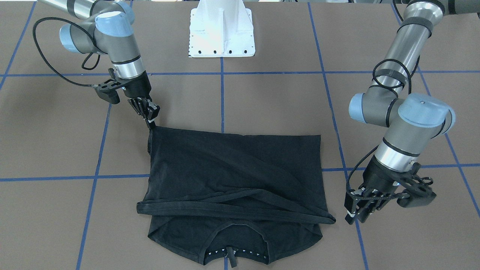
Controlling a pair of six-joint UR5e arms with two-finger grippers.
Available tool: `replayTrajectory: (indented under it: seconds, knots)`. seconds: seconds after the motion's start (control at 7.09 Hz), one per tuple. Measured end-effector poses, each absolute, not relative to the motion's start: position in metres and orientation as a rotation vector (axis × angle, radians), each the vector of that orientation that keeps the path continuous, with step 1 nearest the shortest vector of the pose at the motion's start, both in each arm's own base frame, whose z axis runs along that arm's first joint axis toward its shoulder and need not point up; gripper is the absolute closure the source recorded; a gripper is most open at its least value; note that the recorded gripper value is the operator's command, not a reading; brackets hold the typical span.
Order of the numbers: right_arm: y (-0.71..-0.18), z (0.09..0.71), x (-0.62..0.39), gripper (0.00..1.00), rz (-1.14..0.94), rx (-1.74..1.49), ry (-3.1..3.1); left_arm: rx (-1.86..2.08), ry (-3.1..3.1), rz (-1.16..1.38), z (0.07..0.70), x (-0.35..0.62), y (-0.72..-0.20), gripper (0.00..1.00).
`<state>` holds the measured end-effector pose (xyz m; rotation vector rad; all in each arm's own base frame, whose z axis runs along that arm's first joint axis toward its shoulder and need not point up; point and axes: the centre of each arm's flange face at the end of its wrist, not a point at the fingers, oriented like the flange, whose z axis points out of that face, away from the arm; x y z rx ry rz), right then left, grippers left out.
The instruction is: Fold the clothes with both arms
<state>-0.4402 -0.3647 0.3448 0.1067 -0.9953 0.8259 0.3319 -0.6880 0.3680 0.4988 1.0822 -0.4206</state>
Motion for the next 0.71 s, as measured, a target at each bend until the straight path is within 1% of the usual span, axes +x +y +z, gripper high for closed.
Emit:
replayTrajectory:
  seconds: [0.28, 0.42, 0.56, 0.71]
  knots:
    - [-0.275, 0.304, -0.429, 1.00, 0.784, -0.020, -0.969, 0.519, 1.128, -0.397, 0.344, 0.326, -0.676, 0.55]
    - [-0.215, 0.279, -0.429, 0.80, 0.728, -0.097, -0.917, 0.507, 1.158, -0.370, 0.335, 0.325, -0.668, 0.56]
    - [-0.157, 0.259, -0.426, 0.01, 0.675, -0.178, -0.869, 0.493, 1.188, -0.340, 0.327, 0.324, -0.660, 0.56]
    - [-0.115, 0.249, -0.422, 0.00, 0.647, -0.240, -0.835, 0.484, 1.216, -0.316, 0.315, 0.323, -0.652, 0.56]
